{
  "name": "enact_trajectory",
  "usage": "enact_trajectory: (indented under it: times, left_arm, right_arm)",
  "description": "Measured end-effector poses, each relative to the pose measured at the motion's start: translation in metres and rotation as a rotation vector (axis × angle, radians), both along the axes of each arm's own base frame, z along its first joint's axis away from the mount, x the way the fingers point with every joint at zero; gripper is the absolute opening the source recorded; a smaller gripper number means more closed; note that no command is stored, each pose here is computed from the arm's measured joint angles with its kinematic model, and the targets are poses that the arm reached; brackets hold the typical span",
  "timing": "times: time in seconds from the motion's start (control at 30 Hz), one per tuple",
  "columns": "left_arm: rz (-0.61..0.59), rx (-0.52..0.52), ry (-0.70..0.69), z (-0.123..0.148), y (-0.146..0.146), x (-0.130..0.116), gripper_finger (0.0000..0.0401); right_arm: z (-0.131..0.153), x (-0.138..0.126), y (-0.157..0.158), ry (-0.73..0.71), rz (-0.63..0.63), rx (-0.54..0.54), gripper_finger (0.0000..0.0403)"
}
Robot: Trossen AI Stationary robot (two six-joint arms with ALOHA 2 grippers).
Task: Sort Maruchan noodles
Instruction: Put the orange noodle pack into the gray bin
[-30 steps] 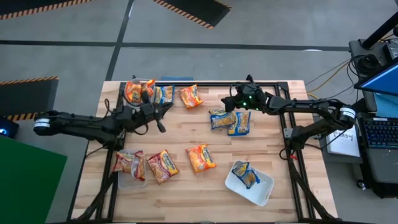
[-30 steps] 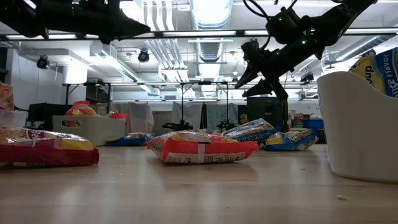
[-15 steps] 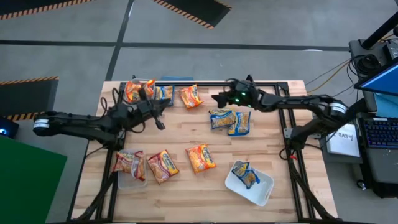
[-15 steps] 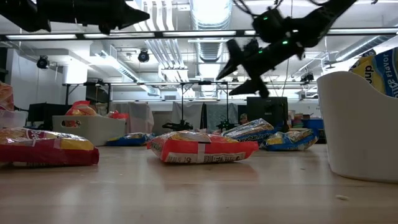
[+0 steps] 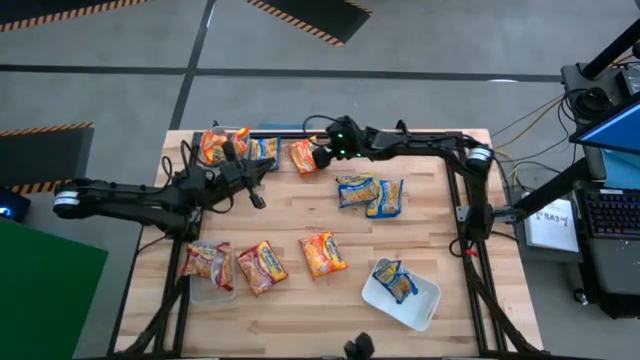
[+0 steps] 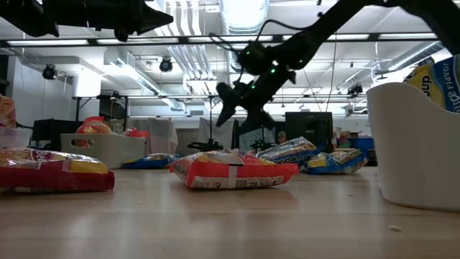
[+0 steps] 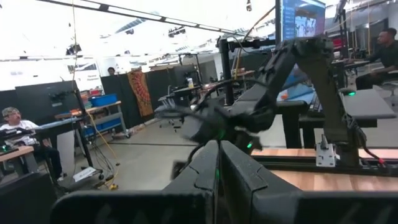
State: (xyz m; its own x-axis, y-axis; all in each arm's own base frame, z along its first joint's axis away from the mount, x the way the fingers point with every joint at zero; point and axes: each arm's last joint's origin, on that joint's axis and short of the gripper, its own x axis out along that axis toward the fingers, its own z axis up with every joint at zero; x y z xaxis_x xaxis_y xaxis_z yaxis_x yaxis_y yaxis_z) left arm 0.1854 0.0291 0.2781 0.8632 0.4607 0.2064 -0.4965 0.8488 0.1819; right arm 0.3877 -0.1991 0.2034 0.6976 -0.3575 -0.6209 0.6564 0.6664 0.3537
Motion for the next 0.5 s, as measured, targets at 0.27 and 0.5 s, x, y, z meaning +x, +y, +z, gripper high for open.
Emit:
enact_trajectory:
  times: [0.27, 0.5]
  left_arm:
    - [-0.006, -0.026, -0.012, -0.001, 0.0, 0.0, 0.0]
    - [-0.015, -0.065, -0.026, -0.002, 0.0, 0.001, 0.0]
  right_arm:
    - [-0.029, 0.022, -0.014, 0.038, -0.01, 0.028, 0.0302]
    - [-0.061, 0.028, -0.019, 0.083, -0.029, 0.068, 0.0292]
